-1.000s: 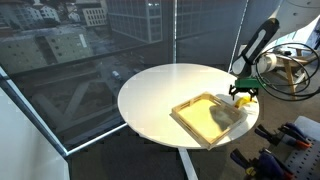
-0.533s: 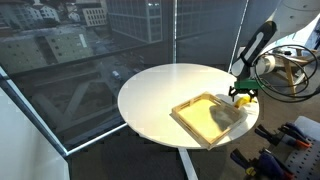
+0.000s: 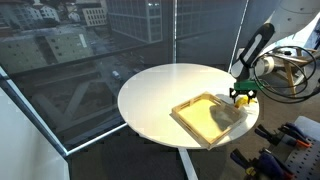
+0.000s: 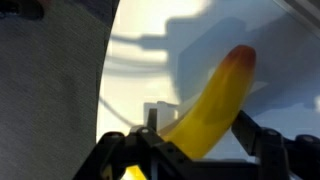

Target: Pick up the banana and place it in the wooden tray

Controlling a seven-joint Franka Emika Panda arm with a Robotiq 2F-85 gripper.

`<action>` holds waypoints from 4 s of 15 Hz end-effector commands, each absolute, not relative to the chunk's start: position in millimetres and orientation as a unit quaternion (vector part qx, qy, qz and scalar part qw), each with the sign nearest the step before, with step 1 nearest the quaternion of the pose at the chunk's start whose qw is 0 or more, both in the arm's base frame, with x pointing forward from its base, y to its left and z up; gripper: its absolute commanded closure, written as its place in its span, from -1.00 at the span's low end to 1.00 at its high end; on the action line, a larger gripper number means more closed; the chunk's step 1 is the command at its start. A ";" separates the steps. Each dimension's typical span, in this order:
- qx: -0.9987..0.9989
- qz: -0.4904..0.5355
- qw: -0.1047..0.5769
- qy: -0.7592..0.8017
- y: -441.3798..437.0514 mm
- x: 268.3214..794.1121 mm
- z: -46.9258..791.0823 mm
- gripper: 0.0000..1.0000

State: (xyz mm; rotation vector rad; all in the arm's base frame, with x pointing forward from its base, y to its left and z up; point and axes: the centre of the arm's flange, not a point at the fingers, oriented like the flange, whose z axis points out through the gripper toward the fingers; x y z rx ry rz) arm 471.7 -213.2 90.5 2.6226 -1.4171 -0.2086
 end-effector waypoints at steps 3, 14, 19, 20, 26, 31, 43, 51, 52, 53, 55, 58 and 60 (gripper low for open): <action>0.872 -0.063 0.075 -0.479 -214.8 475.7 92.3 0.36; 0.898 -0.062 0.053 -0.432 -220.1 472.0 120.4 0.72; 0.910 -0.056 0.043 -0.409 -221.6 474.0 136.1 0.72; 0.912 -0.055 0.042 -0.405 -221.5 474.4 138.8 0.72; 0.924 -0.052 0.037 -0.376 -219.4 477.7 157.1 0.72; 0.931 -0.049 0.035 -0.361 -216.3 481.0 174.6 0.72; 0.943 -0.021 0.036 -0.329 -195.0 476.3 217.2 0.72; 0.959 -0.006 0.029 -0.282 -166.4 471.0 239.3 0.72; 0.961 -0.007 0.026 -0.275 -162.3 471.4 240.4 0.72; 0.963 -0.006 0.024 -0.268 -157.5 472.8 241.3 0.72; 0.967 -0.005 0.020 -0.254 -147.7 475.6 242.4 0.72; 0.971 -0.004 0.017 -0.237 -134.1 481.2 242.8 0.72; 0.973 -0.004 0.016 -0.229 -125.8 486.1 242.6 0.72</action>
